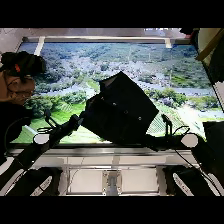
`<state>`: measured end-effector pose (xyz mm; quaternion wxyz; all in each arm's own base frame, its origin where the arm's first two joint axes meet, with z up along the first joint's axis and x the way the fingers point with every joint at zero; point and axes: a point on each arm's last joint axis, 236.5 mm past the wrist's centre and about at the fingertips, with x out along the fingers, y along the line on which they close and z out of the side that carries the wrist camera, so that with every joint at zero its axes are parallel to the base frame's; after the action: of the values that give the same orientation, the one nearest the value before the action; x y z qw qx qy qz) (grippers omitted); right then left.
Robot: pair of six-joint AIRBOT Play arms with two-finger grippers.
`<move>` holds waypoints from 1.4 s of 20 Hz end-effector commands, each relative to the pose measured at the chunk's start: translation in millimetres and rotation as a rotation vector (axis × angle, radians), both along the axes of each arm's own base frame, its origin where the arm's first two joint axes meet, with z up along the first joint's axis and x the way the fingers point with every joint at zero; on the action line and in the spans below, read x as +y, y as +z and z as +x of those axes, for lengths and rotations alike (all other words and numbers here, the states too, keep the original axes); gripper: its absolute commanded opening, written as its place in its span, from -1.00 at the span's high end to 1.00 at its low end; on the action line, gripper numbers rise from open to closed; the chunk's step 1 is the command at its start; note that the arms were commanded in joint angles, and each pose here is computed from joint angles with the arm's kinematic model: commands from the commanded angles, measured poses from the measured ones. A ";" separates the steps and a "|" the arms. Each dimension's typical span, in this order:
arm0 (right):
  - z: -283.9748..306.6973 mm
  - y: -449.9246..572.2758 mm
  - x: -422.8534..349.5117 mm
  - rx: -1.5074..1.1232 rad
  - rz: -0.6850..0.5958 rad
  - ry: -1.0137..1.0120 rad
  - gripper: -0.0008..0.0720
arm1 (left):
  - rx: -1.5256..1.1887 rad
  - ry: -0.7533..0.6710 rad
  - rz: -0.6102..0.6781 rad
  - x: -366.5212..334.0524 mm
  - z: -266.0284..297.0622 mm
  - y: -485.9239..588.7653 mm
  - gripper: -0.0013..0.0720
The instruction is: Fold the clothes and pants, and hang the long-sleeved shirts on hangers.
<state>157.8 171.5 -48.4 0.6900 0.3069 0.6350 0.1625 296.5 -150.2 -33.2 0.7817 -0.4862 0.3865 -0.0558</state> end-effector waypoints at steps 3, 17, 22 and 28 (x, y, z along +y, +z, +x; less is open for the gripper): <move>6.8 -15.7 16.2 -0.015 0.011 -0.044 -0.14 | -0.004 -0.001 -0.001 -0.5 0.8 1.5 0.85; 52.5 -65.1 -0.3 -0.010 -0.078 -0.212 0.71 | -0.009 -0.019 0.007 -2.3 -0.6 1.5 0.84; 89.8 -13.1 13.6 -0.221 -0.069 -0.074 0.89 | -0.124 -0.161 0.109 -9.5 -5.1 20.1 0.85; 75.7 204.7 24.6 -0.655 -0.066 0.250 0.89 | -0.606 -0.270 0.280 14.4 -17.3 226.8 0.86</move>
<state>257.7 201.8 65.5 0.8148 0.2077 0.4756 0.2584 298.8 -154.3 104.5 0.8631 -0.3580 0.2827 -0.2168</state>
